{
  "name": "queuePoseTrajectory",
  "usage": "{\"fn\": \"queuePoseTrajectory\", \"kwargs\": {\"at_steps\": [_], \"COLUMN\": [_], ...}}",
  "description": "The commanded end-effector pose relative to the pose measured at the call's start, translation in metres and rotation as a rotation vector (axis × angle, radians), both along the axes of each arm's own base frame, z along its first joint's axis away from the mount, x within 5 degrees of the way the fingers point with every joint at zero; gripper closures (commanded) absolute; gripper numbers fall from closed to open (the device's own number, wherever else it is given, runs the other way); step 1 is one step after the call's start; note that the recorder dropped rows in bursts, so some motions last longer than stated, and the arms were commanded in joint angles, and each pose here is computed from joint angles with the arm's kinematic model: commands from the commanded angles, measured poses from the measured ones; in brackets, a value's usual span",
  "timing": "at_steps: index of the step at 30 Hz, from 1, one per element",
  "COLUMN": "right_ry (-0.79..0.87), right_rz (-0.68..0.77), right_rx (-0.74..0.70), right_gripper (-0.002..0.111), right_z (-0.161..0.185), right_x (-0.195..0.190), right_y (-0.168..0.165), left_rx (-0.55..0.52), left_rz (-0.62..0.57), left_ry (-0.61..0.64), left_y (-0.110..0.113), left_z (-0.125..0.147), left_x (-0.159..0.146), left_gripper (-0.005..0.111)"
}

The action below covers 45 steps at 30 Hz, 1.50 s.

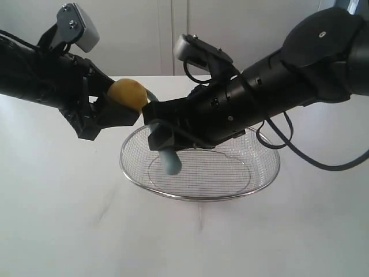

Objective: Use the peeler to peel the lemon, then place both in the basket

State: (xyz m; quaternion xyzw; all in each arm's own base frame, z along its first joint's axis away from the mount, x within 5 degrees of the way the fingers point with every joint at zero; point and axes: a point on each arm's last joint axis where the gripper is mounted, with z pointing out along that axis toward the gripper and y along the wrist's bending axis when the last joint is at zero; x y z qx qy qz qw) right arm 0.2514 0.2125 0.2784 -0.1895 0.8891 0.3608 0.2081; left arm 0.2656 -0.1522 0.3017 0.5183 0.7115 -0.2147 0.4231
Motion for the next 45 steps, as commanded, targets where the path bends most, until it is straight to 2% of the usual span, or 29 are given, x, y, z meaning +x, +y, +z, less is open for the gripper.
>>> {"fn": "queuePoseTrajectory", "kwargs": {"at_steps": [1, 35, 45], "right_ry": [-0.029, -0.028, -0.167], "right_rz": [-0.014, -0.036, -0.055], "right_rx": [0.015, 0.024, 0.109], "right_gripper": [0.108, 0.108, 0.108], "right_z": [0.005, 0.007, 0.054], "right_x": [0.000, 0.000, -0.020], "right_y": [-0.001, -0.002, -0.017], "left_rx": [-0.024, -0.018, -0.019], "left_rz": [-0.002, 0.001, 0.004], "left_ry": [-0.001, -0.007, -0.006], "left_y": [0.000, 0.001, 0.001], "left_z": [0.006, 0.006, 0.006], "left_x": [-0.006, -0.005, -0.005], "left_gripper": [0.107, 0.107, 0.107]}}
